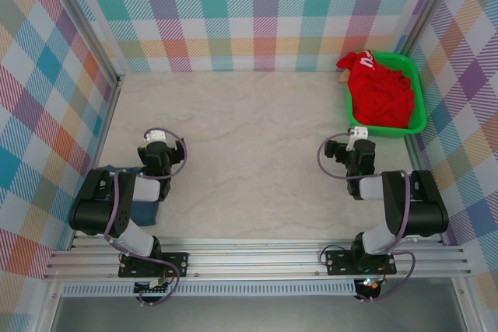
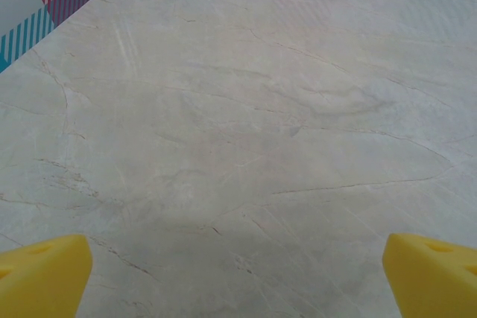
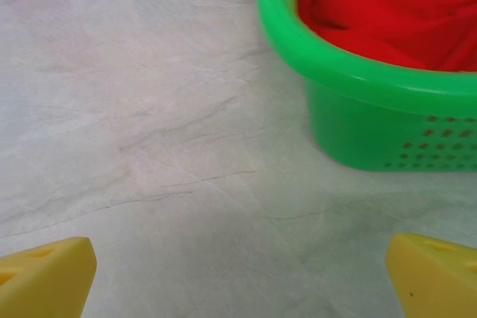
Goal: Fold and stack the t-shirts
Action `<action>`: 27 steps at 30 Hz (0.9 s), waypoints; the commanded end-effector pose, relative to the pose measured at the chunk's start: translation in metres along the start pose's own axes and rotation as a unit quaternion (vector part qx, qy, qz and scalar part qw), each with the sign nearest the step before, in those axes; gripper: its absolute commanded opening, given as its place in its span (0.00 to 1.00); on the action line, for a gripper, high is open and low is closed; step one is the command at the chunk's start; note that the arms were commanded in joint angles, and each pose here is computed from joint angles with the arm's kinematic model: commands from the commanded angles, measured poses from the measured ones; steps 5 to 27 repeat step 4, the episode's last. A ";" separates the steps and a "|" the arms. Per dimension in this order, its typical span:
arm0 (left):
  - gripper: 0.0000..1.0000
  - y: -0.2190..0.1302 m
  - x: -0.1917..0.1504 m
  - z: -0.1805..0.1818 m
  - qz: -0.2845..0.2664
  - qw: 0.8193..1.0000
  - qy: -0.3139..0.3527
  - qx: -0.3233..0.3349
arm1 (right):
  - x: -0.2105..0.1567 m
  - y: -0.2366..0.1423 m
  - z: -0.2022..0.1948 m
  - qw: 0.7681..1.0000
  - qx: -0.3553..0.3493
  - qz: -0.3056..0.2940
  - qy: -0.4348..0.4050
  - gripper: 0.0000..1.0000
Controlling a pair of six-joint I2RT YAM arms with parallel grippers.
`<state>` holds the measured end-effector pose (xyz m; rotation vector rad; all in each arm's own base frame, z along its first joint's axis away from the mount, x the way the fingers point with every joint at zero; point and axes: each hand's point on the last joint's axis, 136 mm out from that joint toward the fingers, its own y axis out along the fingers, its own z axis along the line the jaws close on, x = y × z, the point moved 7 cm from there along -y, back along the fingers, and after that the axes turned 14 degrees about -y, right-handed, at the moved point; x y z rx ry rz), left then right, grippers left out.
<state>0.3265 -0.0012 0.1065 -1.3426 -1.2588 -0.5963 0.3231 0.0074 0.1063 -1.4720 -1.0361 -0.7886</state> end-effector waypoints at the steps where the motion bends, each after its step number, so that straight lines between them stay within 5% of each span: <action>1: 1.00 0.000 0.003 -0.002 -0.004 1.000 -0.009 -0.004 | 0.015 0.005 0.006 0.998 0.043 -0.027 -0.021 1.00; 27: 1.00 0.000 0.003 -0.001 -0.004 1.000 -0.009 -0.004 | 0.015 0.004 0.005 0.999 0.040 -0.029 -0.021 1.00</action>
